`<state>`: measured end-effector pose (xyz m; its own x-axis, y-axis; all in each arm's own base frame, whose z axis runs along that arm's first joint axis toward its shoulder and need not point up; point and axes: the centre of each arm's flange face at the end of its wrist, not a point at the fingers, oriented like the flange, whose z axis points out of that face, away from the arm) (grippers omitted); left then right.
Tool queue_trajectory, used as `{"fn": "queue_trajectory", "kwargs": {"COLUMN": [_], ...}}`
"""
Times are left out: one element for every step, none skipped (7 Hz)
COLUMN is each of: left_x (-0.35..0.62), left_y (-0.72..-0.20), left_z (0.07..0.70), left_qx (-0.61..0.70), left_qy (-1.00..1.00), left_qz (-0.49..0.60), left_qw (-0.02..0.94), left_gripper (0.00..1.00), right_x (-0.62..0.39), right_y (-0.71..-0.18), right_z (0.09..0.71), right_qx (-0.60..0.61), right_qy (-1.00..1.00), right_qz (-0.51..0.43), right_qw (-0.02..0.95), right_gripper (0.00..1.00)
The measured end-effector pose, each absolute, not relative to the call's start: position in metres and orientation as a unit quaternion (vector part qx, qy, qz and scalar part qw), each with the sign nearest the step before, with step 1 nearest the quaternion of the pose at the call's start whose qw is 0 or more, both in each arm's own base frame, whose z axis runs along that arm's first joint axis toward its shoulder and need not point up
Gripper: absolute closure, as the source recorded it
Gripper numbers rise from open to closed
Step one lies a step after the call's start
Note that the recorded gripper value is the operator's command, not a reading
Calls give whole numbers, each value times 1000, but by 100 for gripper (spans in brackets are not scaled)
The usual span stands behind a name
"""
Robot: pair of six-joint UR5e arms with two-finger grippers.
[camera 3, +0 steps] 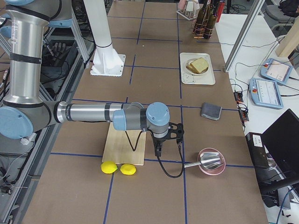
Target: Make sandwich and place on tray
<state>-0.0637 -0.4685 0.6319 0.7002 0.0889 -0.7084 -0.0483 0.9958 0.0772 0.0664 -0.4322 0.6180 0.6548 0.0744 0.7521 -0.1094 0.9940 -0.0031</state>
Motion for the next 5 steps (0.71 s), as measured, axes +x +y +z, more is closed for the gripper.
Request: {"fn": "queue_trajectory", "kwargs": {"left_x": [-64,-64,-64,-64,-64], "left_y": [-469,-469,-469,-469,-469], "left_z": [630,629,628,628,628], "left_qx": [28,29,29,30,30], "left_qy": [385,385,385,385,385], "left_qz": [37,37,37,38,38], "left_qw": [922,922,922,922,922], "left_gripper": [0,0,0,0,0], "right_x": [66,66,66,66,66], "right_y": [-432,-432,-432,-432,-432], "right_z": [618,618,619,619,619], "right_qx": [21,21,21,21,21], "right_qy": [-412,-412,-412,-412,-412], "right_qz": [50,50,50,49,49], "right_qw": [909,909,909,909,909], "right_gripper": [0,0,0,0,0]}}
